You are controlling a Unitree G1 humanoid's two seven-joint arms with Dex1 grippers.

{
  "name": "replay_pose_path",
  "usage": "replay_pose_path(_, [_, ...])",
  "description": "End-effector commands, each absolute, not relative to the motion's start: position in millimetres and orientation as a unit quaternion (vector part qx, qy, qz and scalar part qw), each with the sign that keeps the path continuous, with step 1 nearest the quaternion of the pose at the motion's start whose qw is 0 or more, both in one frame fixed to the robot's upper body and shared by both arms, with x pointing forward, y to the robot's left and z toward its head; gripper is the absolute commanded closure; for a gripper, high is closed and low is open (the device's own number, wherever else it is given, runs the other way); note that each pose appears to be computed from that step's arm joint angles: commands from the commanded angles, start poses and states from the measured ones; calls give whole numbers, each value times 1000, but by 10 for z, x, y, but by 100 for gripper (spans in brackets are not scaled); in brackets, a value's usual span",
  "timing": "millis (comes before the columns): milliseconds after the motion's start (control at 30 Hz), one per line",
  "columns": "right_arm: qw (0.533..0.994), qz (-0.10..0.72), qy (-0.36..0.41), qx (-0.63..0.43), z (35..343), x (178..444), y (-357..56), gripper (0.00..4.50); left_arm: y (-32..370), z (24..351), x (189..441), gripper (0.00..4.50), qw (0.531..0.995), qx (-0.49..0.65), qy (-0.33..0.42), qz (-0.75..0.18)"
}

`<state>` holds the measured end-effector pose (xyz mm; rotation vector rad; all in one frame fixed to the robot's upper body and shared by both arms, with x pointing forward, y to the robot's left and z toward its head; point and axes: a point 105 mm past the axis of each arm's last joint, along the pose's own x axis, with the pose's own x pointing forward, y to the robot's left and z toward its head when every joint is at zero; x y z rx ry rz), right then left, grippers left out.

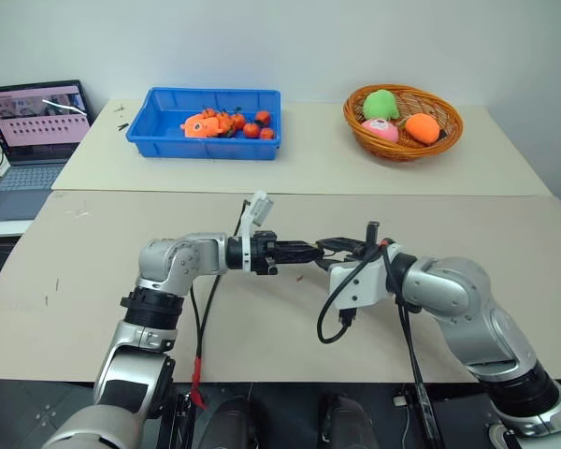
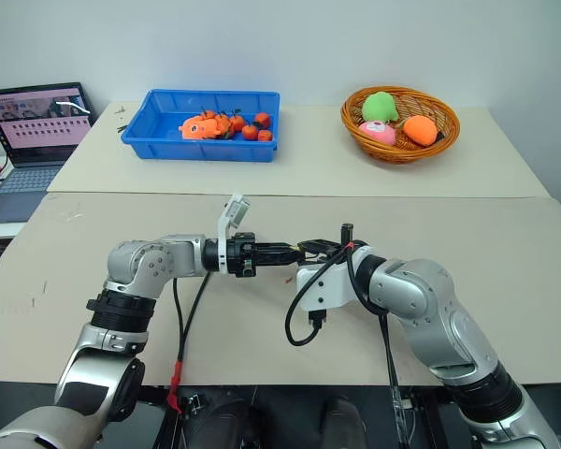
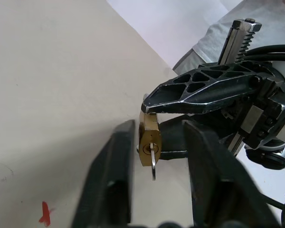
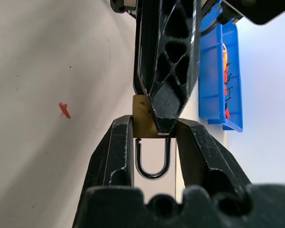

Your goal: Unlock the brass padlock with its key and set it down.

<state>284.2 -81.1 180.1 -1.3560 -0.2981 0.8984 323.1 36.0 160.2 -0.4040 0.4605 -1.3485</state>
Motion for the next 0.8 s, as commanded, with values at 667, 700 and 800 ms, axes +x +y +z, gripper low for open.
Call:
replay_pose_path(667, [675, 378, -168, -611, 1969, 2825, -773, 356, 350, 1709, 3215, 447, 738, -175, 188, -623])
replay_pose_path(700, [676, 378, -169, -610, 1974, 2826, -773, 256, 350, 1708, 3217, 447, 739, -175, 188, -623])
replay_pose_path(800, [676, 376, -173, -609, 1991, 2825, -765, 165, 352, 1705, 3214, 447, 739, -175, 188, -623])
